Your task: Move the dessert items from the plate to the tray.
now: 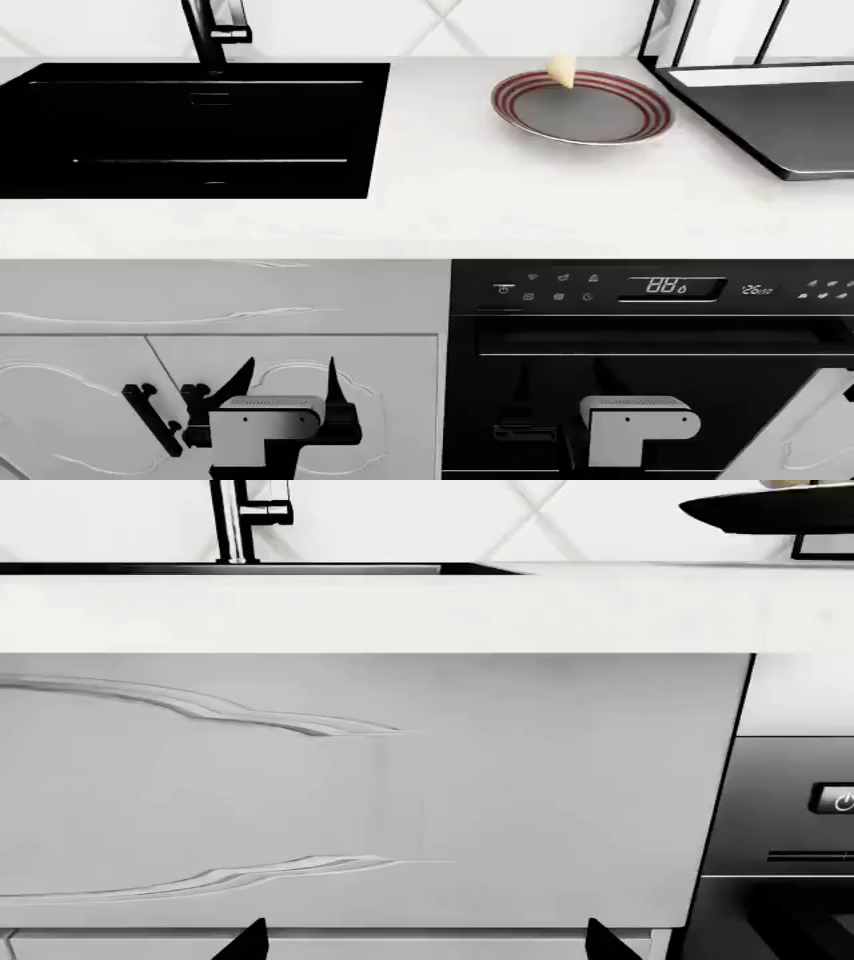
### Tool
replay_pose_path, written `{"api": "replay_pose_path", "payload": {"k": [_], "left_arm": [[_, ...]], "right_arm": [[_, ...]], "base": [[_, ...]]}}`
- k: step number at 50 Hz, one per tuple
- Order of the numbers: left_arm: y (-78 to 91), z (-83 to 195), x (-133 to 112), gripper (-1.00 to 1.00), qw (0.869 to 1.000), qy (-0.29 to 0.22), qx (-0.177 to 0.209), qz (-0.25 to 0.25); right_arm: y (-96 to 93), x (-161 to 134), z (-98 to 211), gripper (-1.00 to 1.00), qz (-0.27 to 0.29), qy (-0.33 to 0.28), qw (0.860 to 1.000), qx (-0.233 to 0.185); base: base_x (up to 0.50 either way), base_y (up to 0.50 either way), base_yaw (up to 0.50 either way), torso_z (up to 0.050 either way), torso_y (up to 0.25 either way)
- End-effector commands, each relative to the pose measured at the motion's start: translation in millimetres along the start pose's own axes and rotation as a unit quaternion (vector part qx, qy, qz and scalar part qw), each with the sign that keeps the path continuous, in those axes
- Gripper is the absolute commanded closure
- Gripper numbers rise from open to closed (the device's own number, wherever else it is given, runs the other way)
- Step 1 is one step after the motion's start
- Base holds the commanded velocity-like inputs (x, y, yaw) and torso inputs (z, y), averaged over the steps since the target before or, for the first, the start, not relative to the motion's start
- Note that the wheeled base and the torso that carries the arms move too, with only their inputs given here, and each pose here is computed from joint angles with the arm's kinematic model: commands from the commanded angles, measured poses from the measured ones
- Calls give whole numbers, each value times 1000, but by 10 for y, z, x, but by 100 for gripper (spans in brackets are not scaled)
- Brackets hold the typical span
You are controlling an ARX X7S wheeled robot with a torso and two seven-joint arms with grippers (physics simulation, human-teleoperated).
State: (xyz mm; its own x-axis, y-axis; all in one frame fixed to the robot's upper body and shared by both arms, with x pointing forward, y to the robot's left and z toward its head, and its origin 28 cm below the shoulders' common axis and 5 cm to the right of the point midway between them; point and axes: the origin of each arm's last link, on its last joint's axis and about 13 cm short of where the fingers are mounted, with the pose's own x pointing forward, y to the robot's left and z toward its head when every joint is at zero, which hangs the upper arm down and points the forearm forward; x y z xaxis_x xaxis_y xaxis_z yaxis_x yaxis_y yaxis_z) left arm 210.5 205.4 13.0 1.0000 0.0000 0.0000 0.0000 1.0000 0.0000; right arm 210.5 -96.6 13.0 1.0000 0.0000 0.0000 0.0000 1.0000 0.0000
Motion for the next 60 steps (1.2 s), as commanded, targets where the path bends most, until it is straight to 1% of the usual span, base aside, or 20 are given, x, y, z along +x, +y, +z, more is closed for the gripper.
{"api": "replay_pose_path", "payload": {"k": [1,5,8,14,19,22,25,28,30,33,35,37,46,50,51,53,60], "left_arm": [[7,-11,-2,-100,1000,3,1,-1],[40,-10,-30,-100,1000,-3,17,-2],[51,-4,-29,-100,1000,-2,13,0],[25,4,-62,-100,1000,5,17,-16],[37,76,-48,-100,1000,4,9,-13],[39,119,-53,-100,1000,-3,15,-15],[67,217,-45,-100,999,-22,30,-10],[115,377,-19,-100,998,-53,43,1],[143,432,-3,-100,997,-65,50,10],[156,437,-1,-100,996,-70,55,20],[156,421,0,-100,996,-66,59,25],[148,418,-1,-100,996,-64,59,25],[139,405,-12,-100,996,-58,63,27],[141,401,-13,-100,996,-57,58,28],[142,400,-14,-100,996,-57,56,29],[139,393,-17,-100,997,-57,52,29],[142,363,-16,-100,997,-52,52,30]], "right_arm": [[7,-6,3,-100,0,-2,1000,-4],[9,-36,81,-100,-9,-20,999,-25],[38,-45,78,-100,-1,-18,999,-36],[42,-51,115,-100,1,-23,999,-38],[23,-51,206,-100,-3,-48,998,-50],[12,-63,292,-100,-8,-73,996,-55],[-14,-85,433,-100,-27,-108,991,-75],[-49,-105,575,-100,-57,-144,982,-105],[-73,-108,620,-100,-90,-154,977,-120],[-118,-105,633,-100,-145,-157,967,-141],[-131,-110,646,-100,-164,-162,962,-148],[-131,-113,654,-100,-172,-163,960,-147],[-118,-92,627,-100,-177,-145,963,-141],[-102,-99,637,-100,-161,-153,965,-138],[-100,-98,633,-100,-157,-149,966,-145],[-96,-99,631,-100,-150,-149,966,-150],[-72,-95,648,-100,-125,-163,965,-160]], "base": [[0,0,0,0,0],[0,0,0,0,0],[0,0,0,7,0],[0,0,0,49,0],[0,0,0,50,0],[0,0,0,50,0],[0,0,0,50,0],[0,0,0,50,0],[0,0,0,50,0],[0,0,0,50,0],[0,0,0,50,0],[0,0,0,50,0],[0,0,0,50,0],[0,0,0,50,0],[0,0,0,50,0],[0,500,0,50,0],[0,500,0,0,0]]}}
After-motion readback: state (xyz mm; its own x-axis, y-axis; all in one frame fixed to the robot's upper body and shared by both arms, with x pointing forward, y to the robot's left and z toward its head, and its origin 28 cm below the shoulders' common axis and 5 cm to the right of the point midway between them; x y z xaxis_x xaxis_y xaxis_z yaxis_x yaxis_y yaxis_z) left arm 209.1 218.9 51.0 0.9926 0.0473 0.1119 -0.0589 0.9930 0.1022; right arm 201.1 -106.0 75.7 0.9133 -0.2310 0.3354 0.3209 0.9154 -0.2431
